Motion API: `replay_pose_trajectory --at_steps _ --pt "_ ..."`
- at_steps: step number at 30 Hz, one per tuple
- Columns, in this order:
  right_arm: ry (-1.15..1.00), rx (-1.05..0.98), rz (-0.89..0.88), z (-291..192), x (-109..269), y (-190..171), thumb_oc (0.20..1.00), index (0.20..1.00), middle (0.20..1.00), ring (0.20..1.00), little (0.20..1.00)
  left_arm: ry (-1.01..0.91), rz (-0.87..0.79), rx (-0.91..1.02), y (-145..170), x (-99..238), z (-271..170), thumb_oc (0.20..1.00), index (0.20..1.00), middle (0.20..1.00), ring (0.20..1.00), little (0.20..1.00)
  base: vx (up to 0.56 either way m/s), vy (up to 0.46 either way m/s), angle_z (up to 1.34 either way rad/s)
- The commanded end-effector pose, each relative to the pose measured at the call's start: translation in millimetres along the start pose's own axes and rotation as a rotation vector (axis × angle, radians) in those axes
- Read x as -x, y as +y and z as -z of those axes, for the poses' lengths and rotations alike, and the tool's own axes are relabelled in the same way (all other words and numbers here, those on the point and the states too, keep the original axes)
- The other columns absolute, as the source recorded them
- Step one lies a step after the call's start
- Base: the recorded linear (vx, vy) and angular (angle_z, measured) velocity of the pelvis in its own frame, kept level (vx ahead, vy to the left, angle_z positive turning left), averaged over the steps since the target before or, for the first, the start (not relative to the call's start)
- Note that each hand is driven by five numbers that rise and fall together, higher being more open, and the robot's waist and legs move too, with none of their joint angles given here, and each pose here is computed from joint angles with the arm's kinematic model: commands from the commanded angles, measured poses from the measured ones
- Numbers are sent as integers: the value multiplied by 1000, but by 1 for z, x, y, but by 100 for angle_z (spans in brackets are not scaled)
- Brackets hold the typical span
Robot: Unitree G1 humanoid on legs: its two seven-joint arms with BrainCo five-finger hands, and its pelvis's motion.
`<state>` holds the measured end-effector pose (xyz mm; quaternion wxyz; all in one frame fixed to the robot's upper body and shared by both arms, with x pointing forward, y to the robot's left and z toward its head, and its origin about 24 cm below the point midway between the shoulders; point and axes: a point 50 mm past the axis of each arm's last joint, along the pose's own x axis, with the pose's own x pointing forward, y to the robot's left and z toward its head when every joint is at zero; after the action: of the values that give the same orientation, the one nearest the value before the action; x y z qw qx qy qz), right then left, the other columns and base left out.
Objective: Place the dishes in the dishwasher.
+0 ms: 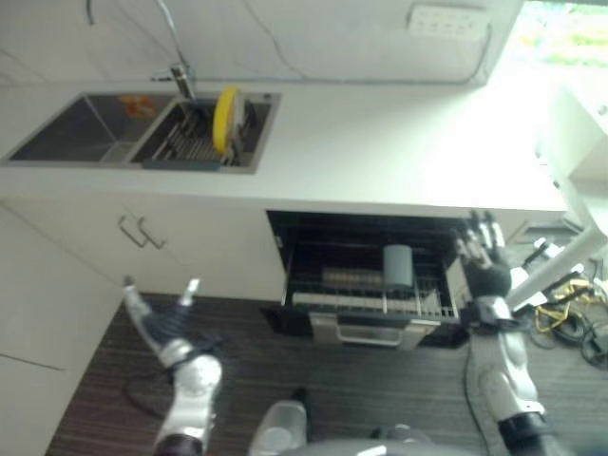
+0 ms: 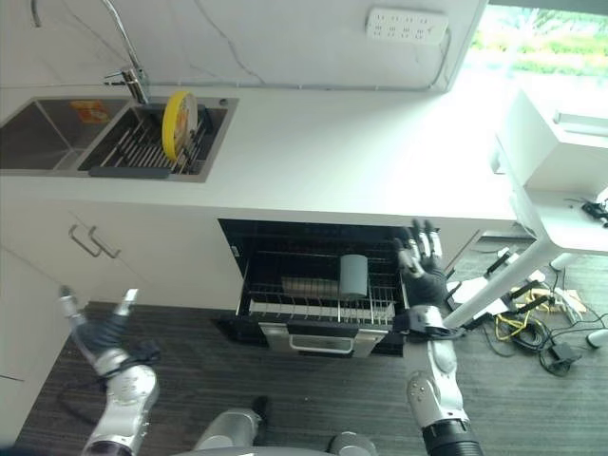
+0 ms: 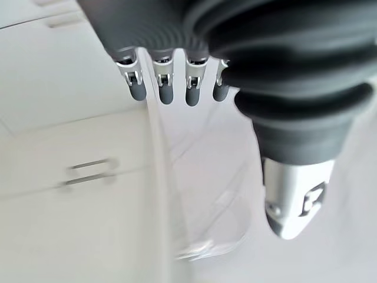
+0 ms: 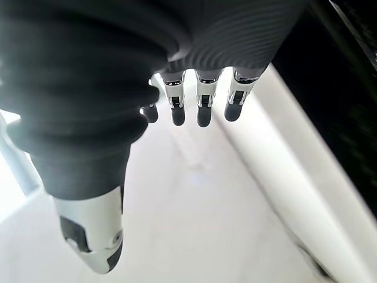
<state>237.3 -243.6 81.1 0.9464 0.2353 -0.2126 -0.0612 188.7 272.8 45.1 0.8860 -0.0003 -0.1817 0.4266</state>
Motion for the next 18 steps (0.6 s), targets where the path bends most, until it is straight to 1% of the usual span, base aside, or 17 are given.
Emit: replay_pose_trajectory --at_steps 1,3,5,7,9,10,11,12,13,15,16,18 --pt "-141 -10 -62 -27 -7 15 1000 1000 1000 1000 1000 -173 204 179 -25 -7 -37 1000 1000 1000 1000 1000 -61 507 0" --pt "-144 -21 -26 -27 -1 11 1000 1000 1000 1000 1000 -167 228 180 -30 -9 -42 1000 1000 1000 1000 1000 -98 403 10" --pt "-83 -59 -17 -14 2 12 1000 1000 1000 1000 1000 -84 247 94 -34 -10 -31 1000 1000 1000 1000 1000 -135 378 -27" --pt "-71 -80 -6 -8 3 15 1000 1000 1000 1000 1000 103 257 9 -26 -8 -7 1000 1000 1000 1000 1000 -136 231 -70" --pt "-82 -59 6 -10 7 13 1000 1000 1000 1000 1000 234 261 -45 -16 -4 12 1000 1000 1000 1000 1000 -91 172 -65" --pt "-91 -36 16 -11 8 11 1000 1000 1000 1000 1000 330 241 -65 -8 2 26 1000 1000 1000 1000 1000 -51 141 -6" --pt "-99 -19 21 -12 9 10 1000 1000 1000 1000 1000 387 233 -75 -2 7 36 1000 1000 1000 1000 1000 -33 154 14" --pt "-113 5 21 -14 7 9 1000 1000 1000 1000 1000 477 206 -127 8 20 55 1000 1000 1000 1000 1000 1 106 10" --pt "-122 21 19 -15 6 8 1000 1000 1000 1000 1000 542 217 -159 12 27 66 1000 1000 1000 1000 1000 20 60 7" --pt "-141 60 20 -22 5 1 1000 1000 1000 1000 1000 613 256 -228 20 38 84 1000 1000 1000 1000 1000 46 -43 2" --pt "-153 94 16 -30 1 -4 1000 1000 1000 1000 1000 726 314 -289 29 55 100 1000 1000 1000 1000 1000 42 -51 11" --pt "-166 140 -23 -35 -3 -3 1000 1000 1000 1000 1000 774 362 -309 36 70 107 1000 1000 1000 1000 1000 53 12 36"
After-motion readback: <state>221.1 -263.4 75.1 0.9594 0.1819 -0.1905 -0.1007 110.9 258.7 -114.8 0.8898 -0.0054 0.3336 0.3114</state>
